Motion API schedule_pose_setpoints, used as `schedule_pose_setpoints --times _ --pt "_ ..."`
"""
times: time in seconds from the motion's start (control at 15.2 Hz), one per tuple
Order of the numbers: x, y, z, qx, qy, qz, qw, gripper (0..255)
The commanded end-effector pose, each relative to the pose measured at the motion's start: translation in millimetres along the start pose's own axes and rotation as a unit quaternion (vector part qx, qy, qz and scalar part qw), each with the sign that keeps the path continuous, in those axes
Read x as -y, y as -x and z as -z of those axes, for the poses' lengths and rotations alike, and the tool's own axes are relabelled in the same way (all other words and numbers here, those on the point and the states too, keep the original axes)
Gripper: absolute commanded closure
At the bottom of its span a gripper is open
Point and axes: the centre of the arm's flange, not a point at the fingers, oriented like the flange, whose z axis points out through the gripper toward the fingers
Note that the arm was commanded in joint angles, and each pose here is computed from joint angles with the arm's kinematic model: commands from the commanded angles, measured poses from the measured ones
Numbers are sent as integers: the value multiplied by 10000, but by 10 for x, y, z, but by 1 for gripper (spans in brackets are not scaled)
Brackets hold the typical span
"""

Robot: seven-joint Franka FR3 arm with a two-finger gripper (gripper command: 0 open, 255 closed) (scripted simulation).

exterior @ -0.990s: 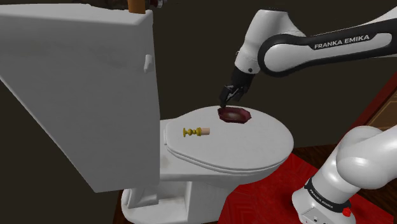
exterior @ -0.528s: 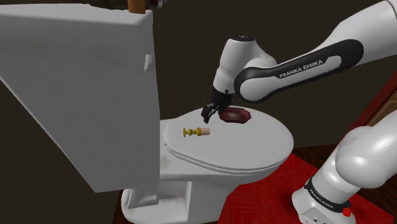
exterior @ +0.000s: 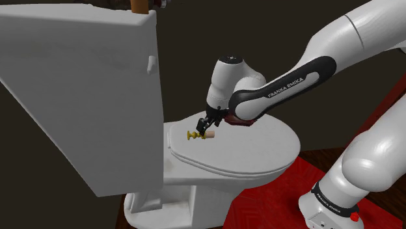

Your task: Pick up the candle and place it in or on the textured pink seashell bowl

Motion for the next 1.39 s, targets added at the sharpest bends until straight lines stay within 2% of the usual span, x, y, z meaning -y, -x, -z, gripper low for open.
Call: schedule_pose_setpoints --times 0.0,0.13,0.59,0.66,1.32 --pt "-4 14 -104 -2 -1 2 10000 0" --pt "-4 14 -187 -2 -1 2 10000 0" --pt "-4 13 -186 -2 -1 2 10000 0" --pt "-4 13 -186 -2 -1 2 10000 255" --pt "-8 3 -135 -2 -1 2 10000 255"
